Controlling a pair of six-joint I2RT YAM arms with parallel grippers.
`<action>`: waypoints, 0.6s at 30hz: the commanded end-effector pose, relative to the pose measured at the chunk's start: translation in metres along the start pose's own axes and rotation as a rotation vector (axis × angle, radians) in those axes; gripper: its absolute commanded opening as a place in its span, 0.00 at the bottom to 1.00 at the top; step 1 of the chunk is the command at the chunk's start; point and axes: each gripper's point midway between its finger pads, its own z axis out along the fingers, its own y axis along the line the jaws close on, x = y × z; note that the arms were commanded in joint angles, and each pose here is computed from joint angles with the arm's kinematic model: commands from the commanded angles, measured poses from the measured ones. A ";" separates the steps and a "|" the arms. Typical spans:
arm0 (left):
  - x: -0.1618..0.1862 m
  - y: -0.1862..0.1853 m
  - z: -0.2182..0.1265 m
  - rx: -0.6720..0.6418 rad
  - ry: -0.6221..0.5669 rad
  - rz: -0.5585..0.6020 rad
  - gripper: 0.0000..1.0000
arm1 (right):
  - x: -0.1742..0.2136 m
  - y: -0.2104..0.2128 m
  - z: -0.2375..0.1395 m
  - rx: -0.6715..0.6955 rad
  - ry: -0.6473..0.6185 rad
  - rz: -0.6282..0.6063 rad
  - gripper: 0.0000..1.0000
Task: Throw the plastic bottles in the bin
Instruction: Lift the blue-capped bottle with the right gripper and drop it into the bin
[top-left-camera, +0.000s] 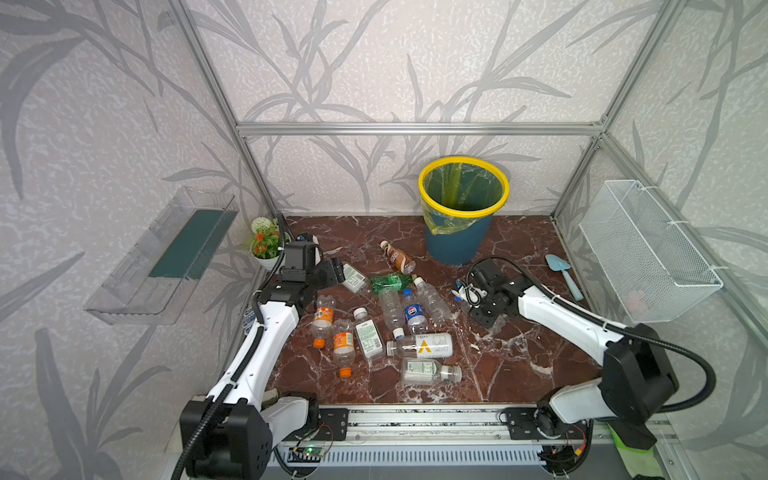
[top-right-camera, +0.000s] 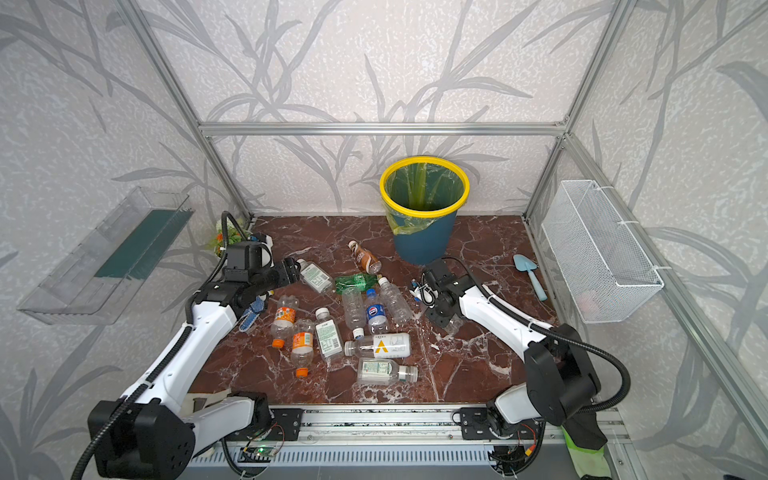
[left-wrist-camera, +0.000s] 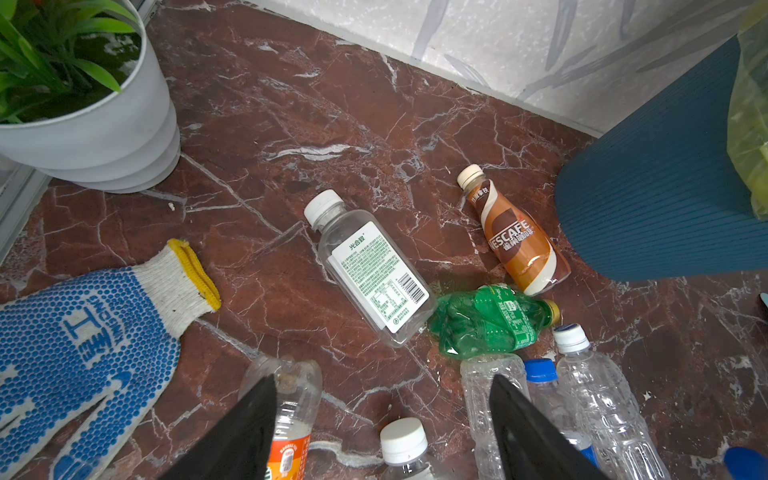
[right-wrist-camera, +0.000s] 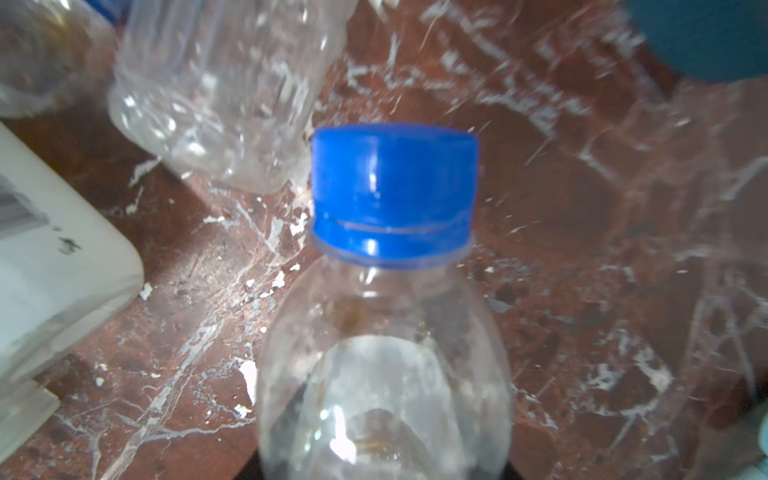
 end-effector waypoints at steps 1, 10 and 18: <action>-0.003 -0.002 -0.001 0.009 0.006 0.018 0.80 | -0.025 -0.037 -0.037 0.141 -0.180 0.145 0.43; -0.003 -0.003 -0.007 0.025 -0.040 0.031 0.80 | -0.067 -0.092 -0.209 0.458 -1.077 0.418 0.47; -0.007 -0.001 -0.015 0.018 -0.077 0.039 0.80 | -0.075 -0.100 -0.336 0.600 -1.555 0.393 0.47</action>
